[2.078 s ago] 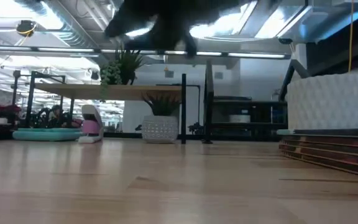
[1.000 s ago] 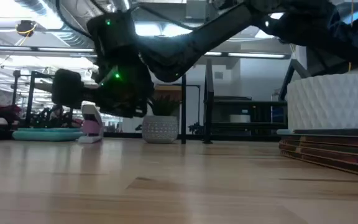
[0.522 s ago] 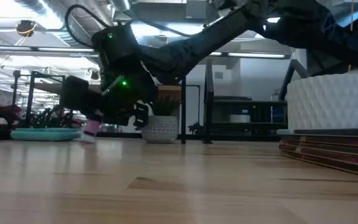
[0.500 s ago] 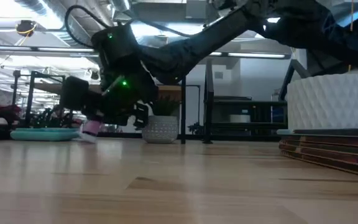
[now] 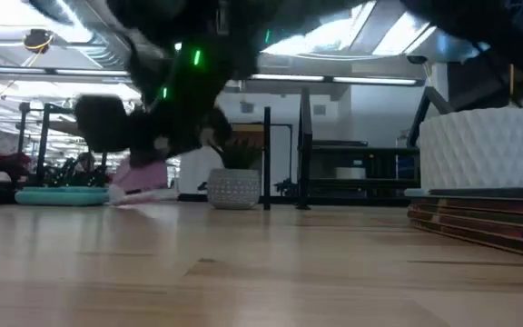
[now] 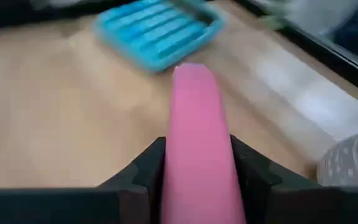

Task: Stock shelves
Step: Move the pink stapler to the bottom left of the table

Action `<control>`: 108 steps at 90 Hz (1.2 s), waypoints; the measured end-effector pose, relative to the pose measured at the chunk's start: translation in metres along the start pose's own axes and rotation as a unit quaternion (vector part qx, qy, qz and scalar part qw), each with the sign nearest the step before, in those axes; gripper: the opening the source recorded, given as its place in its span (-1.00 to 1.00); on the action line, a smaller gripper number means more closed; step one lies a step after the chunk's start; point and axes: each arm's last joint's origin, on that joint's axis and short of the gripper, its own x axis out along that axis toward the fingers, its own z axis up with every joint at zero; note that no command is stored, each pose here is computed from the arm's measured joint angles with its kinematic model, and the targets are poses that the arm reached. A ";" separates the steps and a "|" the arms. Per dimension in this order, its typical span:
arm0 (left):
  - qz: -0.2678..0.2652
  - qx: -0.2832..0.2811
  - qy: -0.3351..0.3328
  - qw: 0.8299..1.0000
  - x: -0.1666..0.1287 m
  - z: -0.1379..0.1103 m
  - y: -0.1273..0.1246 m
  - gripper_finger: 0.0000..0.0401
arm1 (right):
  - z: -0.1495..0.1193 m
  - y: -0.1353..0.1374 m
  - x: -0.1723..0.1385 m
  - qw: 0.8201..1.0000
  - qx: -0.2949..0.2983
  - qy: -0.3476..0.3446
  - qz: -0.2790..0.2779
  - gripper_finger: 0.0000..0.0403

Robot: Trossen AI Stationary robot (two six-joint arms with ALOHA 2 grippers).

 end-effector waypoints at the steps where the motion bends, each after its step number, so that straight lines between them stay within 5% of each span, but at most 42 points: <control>1: 0.000 0.000 0.000 1.000 0.000 0.000 0.000 -0.51 | -0.001 0.003 -0.004 1.000 -0.007 0.003 0.005 -0.45; 17: -0.002 0.014 -0.002 1.000 -0.002 0.002 0.000 -0.51 | -0.016 0.052 -0.059 0.985 -0.105 0.003 0.136 -0.45; 32: -0.007 0.020 -0.032 0.999 -0.009 0.014 -0.001 -0.51 | -0.013 0.083 -0.081 0.951 -0.098 -0.061 0.286 -0.45; 58: -0.018 0.024 -0.054 0.998 -0.016 0.024 -0.002 -0.51 | 0.001 0.068 -0.037 0.947 -0.034 -0.118 0.296 -0.45; 74: -0.013 0.026 -0.062 0.998 -0.016 0.024 -0.002 -0.51 | 0.010 0.063 -0.022 0.920 -0.002 -0.159 0.358 -0.45; 108: 0.004 0.019 -0.077 0.997 -0.013 0.028 0.001 -0.51 | 0.009 0.079 0.003 0.900 0.002 -0.184 0.395 -0.45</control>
